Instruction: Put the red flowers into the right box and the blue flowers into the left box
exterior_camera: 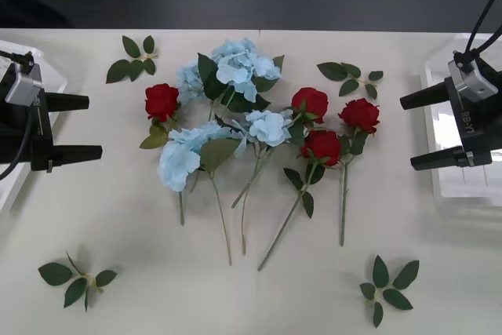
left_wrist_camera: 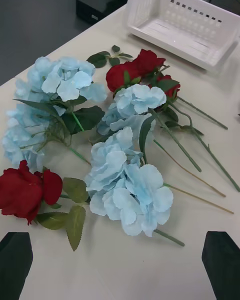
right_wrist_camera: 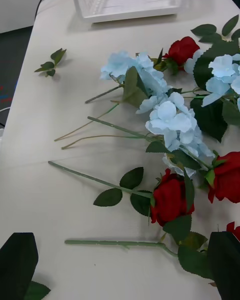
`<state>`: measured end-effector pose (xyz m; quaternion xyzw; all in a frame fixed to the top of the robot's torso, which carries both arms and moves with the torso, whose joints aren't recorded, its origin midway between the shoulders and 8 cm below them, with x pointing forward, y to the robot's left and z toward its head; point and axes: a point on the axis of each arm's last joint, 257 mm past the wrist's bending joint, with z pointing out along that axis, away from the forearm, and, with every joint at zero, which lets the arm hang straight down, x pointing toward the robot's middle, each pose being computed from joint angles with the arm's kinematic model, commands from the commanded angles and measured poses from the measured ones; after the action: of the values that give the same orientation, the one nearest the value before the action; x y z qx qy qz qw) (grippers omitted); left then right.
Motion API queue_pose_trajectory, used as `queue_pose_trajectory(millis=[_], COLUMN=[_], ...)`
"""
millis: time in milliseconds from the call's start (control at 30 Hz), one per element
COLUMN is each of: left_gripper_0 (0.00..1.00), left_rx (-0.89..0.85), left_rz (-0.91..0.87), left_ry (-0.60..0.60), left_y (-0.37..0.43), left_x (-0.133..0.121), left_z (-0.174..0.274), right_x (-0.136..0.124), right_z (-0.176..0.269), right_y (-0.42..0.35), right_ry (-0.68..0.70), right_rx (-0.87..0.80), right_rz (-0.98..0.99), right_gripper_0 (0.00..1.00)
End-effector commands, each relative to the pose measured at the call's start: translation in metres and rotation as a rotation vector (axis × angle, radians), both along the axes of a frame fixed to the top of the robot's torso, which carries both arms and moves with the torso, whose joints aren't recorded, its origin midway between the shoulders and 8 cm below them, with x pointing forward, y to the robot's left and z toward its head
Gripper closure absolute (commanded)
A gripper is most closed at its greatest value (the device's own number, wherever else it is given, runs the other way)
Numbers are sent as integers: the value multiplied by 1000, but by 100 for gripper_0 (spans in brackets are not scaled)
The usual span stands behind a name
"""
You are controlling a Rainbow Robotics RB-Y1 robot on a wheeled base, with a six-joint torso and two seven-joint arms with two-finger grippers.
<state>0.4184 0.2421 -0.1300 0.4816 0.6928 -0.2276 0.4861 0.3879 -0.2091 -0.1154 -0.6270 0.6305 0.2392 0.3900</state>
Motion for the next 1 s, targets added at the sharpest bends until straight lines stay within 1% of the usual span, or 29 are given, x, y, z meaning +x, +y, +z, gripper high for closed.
queue_pose_trajectory(millis=[33,133,233,400,433,600,733,900,967,1000], left_gripper_0=[0,0,0,0,0,0,0,0,0,0], left_rx=[37,37,37,37,14,21,88,177,163,155], left_rz=[-10,-10,-10,-10,0,-2,48,107,169,201], left_ry=[-34,-34,-34,-34,21,25,36,41,95,124], left_y=[5,5,5,5,4,1,6,10,14,16], left_x=[-2,-2,-2,-2,-9,-8,7,24,30,32], left_z=[8,8,8,8,-12,-16,-32,-54,-58,-61], right_x=[-5,0,1,2,1,3,3,2,0,0], right_z=[-20,-32,-30,-25,-24,-18,-11,-14,-21,-27], right_y=[-1,-4,-4,-3,-3,-6,-8,-9,-7,-6], right_ry=[48,71,65,32,28,-2,-24,-20,34,85], right_rx=[10,45,70,47,39,9,-8,-25,-22,-20], right_rz=[-32,-81,-101,-93,-90,-88,-80,-78,-105,-137], right_gripper_0=[0,0,0,0,0,0,0,0,0,0])
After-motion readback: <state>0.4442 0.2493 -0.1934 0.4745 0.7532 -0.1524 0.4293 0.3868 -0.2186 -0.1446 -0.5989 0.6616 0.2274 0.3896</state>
